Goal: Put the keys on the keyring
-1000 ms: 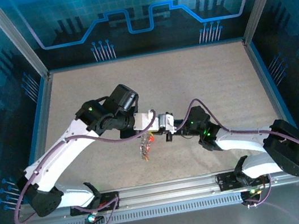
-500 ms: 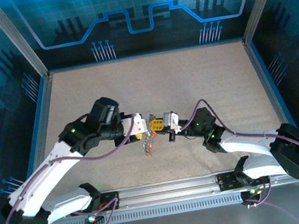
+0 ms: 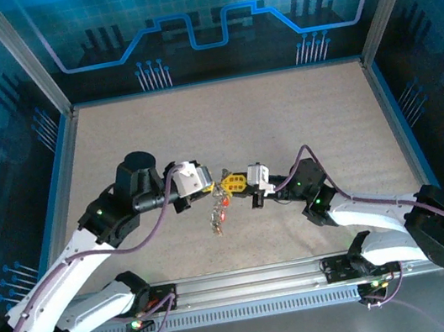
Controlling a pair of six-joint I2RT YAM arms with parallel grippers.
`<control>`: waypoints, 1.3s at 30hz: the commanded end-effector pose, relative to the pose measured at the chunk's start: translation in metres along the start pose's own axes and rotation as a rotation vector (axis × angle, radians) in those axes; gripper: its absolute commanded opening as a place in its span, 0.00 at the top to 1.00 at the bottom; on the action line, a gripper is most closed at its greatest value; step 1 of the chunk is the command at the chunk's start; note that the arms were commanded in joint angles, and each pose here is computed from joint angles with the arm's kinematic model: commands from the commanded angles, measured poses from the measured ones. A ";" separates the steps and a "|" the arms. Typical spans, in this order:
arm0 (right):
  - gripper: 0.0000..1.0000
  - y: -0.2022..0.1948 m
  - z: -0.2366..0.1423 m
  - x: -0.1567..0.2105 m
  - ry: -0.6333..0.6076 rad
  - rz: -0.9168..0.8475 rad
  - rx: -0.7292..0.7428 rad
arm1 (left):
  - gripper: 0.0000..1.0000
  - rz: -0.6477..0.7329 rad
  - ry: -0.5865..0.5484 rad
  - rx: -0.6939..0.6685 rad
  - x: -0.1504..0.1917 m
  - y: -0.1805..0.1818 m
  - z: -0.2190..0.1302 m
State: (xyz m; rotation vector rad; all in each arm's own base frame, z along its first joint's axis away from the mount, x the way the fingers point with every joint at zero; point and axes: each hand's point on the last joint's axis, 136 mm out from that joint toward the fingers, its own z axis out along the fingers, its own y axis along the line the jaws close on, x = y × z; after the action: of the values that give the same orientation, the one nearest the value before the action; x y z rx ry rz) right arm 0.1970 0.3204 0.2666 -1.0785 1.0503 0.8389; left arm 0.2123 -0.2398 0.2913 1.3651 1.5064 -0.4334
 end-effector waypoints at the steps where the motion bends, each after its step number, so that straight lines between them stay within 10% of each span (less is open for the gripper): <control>1: 1.00 -0.008 -0.003 -0.029 -0.100 -0.044 0.022 | 0.72 -0.021 -0.049 0.066 -0.007 -0.007 0.007; 39: 1.00 -0.015 0.004 -0.028 -0.112 -0.026 -0.015 | 0.66 -0.058 -0.013 0.081 0.012 -0.016 0.002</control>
State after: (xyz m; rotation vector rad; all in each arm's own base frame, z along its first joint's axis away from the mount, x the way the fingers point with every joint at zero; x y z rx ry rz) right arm 0.2070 0.3177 0.2620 -1.0638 1.0684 0.8844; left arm 0.1975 -0.2369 0.2692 1.4098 1.5504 -0.5249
